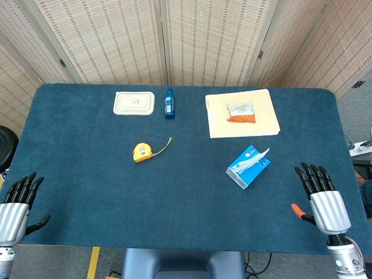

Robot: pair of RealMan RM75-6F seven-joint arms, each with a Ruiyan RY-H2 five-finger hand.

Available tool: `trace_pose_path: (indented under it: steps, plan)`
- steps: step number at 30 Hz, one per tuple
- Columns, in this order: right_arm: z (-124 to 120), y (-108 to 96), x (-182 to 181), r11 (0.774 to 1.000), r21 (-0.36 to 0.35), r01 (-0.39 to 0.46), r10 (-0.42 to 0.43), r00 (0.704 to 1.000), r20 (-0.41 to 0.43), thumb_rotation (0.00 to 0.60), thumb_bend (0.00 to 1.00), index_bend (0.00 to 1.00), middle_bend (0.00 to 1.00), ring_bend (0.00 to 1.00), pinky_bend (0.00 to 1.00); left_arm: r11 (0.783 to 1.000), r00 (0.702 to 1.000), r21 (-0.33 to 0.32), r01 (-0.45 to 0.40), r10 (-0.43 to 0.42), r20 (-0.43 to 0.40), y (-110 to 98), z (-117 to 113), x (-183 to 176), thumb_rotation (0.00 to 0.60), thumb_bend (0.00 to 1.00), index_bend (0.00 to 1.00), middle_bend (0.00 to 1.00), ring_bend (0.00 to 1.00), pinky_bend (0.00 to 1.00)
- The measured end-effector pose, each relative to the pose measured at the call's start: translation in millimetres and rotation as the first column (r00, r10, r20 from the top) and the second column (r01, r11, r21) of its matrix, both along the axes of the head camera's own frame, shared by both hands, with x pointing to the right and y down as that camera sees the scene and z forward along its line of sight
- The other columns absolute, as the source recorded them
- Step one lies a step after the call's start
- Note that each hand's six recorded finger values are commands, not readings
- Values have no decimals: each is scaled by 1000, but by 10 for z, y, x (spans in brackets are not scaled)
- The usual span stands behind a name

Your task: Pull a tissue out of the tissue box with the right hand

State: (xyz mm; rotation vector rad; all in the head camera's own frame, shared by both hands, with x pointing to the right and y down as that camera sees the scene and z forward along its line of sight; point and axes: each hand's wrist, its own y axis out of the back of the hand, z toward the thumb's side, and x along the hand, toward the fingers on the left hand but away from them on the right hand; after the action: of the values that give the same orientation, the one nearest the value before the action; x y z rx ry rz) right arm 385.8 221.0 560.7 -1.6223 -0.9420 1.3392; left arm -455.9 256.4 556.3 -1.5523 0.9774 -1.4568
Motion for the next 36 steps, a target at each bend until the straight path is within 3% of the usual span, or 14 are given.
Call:
trace_pose_path:
  steps: [18, 20, 26, 36]
  plan:
    - [0, -70, -28, 1000, 3, 1, -1, 999, 47, 600, 129, 2, 11, 0, 0, 1000, 1000, -13, -6, 6, -1, 1, 16, 12, 600, 241, 0, 0, 0, 135]
    - [15, -124, -48, 1000, 6, 4, -5, 999, 52, 600, 129, 39, 40, 0, 0, 1000, 1000, -13, -6, 6, 1, 1, 14, 6, 600, 241, 0, 0, 0, 135]
    - [130, -409, -154, 1000, -4, 16, -16, 999, 34, 600, 163, 283, 147, 0, 0, 1000, 1000, -16, 2, -3, -5, -11, 16, -7, 600, 239, 0, 0, 0, 136]
    - [531, -881, -376, 995, -94, -19, 17, 1000, -21, 600, 169, 336, 187, 0, 0, 1000, 1000, -26, 16, -16, -24, -23, 31, -37, 600, 240, 0, 0, 0, 137]
